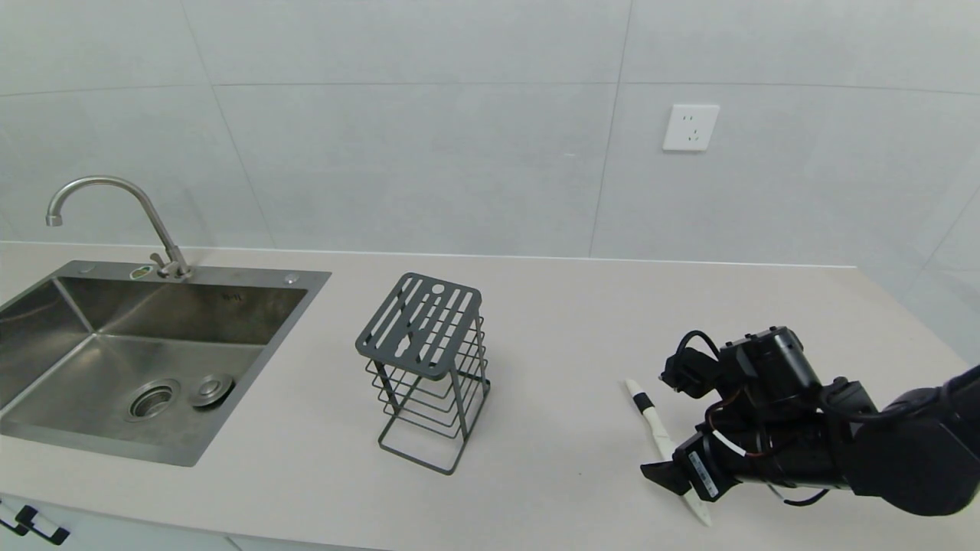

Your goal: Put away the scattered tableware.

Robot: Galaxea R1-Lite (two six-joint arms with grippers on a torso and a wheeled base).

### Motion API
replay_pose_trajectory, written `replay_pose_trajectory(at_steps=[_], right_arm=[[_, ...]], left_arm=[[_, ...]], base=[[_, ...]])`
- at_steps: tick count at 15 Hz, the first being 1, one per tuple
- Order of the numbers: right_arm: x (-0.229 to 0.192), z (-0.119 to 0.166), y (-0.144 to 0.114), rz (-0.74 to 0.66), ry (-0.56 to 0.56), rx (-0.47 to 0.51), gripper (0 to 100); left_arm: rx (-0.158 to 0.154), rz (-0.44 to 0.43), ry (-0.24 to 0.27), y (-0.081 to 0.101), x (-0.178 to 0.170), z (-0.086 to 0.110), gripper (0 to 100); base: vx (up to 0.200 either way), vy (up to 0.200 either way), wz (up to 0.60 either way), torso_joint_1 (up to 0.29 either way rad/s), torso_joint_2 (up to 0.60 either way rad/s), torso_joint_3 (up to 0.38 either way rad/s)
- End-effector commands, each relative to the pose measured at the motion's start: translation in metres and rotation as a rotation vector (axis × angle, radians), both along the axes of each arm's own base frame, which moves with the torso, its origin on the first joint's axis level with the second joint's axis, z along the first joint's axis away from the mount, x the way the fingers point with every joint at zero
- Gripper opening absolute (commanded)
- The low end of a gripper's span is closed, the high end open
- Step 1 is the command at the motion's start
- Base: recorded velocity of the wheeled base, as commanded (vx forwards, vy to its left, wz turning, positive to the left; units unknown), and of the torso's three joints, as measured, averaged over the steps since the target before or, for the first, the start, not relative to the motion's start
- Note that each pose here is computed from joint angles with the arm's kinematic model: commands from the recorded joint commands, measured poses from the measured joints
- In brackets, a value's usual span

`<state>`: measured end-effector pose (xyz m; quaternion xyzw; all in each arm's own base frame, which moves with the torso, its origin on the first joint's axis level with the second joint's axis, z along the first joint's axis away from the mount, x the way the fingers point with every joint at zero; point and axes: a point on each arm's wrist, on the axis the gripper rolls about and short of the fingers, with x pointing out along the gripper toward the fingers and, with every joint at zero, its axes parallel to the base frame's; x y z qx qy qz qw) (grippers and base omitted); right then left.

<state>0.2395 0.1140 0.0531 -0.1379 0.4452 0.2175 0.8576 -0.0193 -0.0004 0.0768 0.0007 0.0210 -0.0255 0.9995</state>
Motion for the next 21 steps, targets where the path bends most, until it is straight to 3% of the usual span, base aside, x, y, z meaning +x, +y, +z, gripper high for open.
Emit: replay_pose_trajectory(at_steps=[1,21], right_arm=[[0.002,-0.007,0.000,-0.001,0.022,-0.011,100],[0.033,-0.043,-0.008,-0.067,0.056,-0.027,100]], left_arm=[[0.000,0.000,-0.005,0.000,0.000,0.000,100],[0.000,-0.001,-0.007,0.000,0.000,0.000,100]], base=[[0.000,0.000,0.00,0.000,0.00,0.000],[0.000,0.000,0.00,0.000,0.00,0.000]])
